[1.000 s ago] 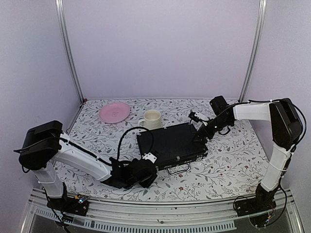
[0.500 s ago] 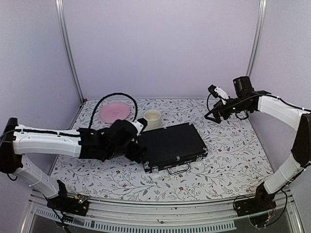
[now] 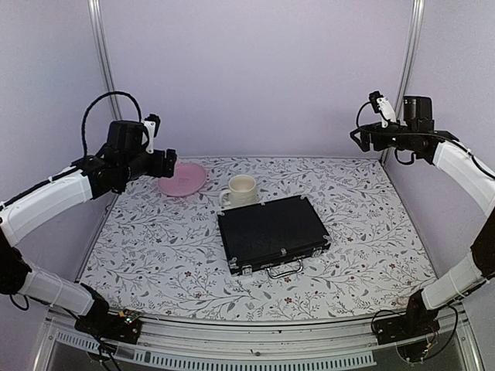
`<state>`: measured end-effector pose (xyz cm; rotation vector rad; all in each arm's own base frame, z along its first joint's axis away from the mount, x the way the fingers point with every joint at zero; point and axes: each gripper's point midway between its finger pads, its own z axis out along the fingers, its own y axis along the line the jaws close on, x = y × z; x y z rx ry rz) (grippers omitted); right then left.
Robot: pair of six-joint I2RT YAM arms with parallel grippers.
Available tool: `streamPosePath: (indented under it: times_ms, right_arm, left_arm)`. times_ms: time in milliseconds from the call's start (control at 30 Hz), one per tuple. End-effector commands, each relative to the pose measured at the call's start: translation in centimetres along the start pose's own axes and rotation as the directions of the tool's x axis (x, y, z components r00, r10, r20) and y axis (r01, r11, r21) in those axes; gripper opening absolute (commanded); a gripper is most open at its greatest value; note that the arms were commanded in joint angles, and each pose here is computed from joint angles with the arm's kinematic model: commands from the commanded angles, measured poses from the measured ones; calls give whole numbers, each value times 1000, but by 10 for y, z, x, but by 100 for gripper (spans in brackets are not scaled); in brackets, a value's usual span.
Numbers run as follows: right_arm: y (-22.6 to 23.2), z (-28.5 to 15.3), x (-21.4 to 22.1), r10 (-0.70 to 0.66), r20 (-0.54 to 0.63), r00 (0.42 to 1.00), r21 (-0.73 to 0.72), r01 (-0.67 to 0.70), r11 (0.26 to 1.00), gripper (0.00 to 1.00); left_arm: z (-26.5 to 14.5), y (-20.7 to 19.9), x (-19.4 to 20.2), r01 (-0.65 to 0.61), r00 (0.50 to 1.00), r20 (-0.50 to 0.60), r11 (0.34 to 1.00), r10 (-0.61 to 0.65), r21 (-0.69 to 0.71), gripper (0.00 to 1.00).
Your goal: Pack up texas hold em set
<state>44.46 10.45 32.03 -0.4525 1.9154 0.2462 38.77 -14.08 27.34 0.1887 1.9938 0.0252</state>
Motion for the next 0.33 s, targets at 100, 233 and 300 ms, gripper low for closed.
streamPosePath:
  times_ms: [100,233,300]
  right_arm:
    - [-3,-15,-14,50,61,997,39,-53,998,99]
    - [5,-18,-7,39,77,996,10,-39,999,99]
    - [5,-19,-5,37,77,996,11,-38,999,99]
  left_arm:
    - [-1,13,-20,28,994,107,997,-36,72,97]
    - [-5,16,-14,21,989,147,998,-31,67,97]
    - [-6,18,-11,21,986,164,998,-31,61,97]
